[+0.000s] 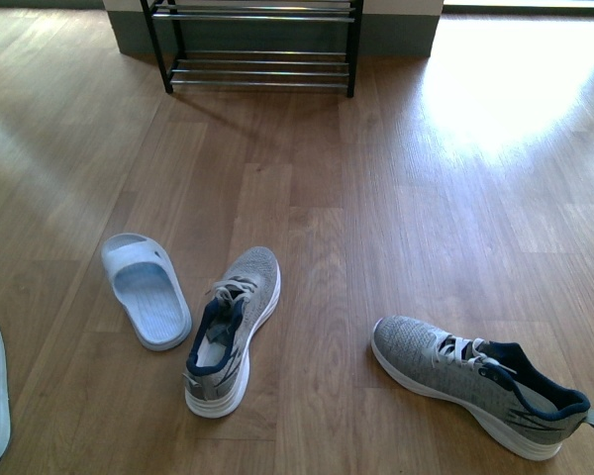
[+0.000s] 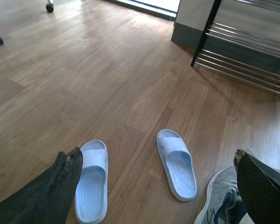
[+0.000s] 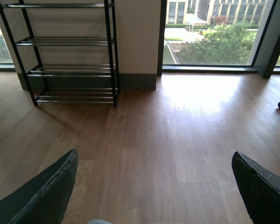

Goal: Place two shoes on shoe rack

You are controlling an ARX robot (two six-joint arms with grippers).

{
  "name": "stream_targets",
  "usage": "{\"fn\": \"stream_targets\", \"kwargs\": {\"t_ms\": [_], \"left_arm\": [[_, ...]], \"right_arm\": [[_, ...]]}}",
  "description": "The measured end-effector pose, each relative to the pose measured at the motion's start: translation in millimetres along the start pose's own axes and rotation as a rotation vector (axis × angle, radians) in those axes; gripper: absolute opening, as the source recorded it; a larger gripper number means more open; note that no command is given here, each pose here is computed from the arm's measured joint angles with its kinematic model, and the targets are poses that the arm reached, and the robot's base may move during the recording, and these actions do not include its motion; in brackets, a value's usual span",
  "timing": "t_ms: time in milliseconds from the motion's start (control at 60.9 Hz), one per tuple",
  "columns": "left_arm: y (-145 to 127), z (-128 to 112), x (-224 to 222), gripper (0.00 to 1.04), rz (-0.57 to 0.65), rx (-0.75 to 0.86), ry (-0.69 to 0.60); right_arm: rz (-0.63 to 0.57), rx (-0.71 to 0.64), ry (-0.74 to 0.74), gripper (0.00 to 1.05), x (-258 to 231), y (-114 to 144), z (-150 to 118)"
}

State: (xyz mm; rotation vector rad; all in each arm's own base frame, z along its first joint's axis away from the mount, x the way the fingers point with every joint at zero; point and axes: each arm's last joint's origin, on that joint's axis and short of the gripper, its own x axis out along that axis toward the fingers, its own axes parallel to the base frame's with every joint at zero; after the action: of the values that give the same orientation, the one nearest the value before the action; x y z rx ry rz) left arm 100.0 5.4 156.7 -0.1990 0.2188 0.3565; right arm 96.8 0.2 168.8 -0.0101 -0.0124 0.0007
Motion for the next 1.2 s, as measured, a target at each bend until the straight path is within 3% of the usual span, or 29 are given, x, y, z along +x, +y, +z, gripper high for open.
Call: {"fn": "stream_targets", "kwargs": {"t_ms": [263, 493, 624, 887, 1199], "left_arm": [[25.2, -2.7, 35.7, 0.95, 0.035, -0.107, 0.261], [26.0, -34.8, 80.1, 0.95, 0.055, 0.005, 0.479], [12.3, -35.6, 81.3, 0.95, 0.019, 0.065, 0.464], [-3.9, -7.0, 46.0, 0.95, -0.033, 0.085, 0.334], [0.4, -6.8, 83.5, 0.95, -0.078, 0.070, 0.437]], "right_arm": [[0.000, 0.000, 0.000, 0.96, 0.0, 0.0, 0.0], [0.000, 0.000, 0.000, 0.96, 0.0, 0.0, 0.0], [0.000, 0.000, 0.000, 0.96, 0.0, 0.0, 0.0], [0.000, 0.000, 0.000, 0.96, 0.0, 0.0, 0.0], [0.000, 0.000, 0.000, 0.96, 0.0, 0.0, 0.0]]}}
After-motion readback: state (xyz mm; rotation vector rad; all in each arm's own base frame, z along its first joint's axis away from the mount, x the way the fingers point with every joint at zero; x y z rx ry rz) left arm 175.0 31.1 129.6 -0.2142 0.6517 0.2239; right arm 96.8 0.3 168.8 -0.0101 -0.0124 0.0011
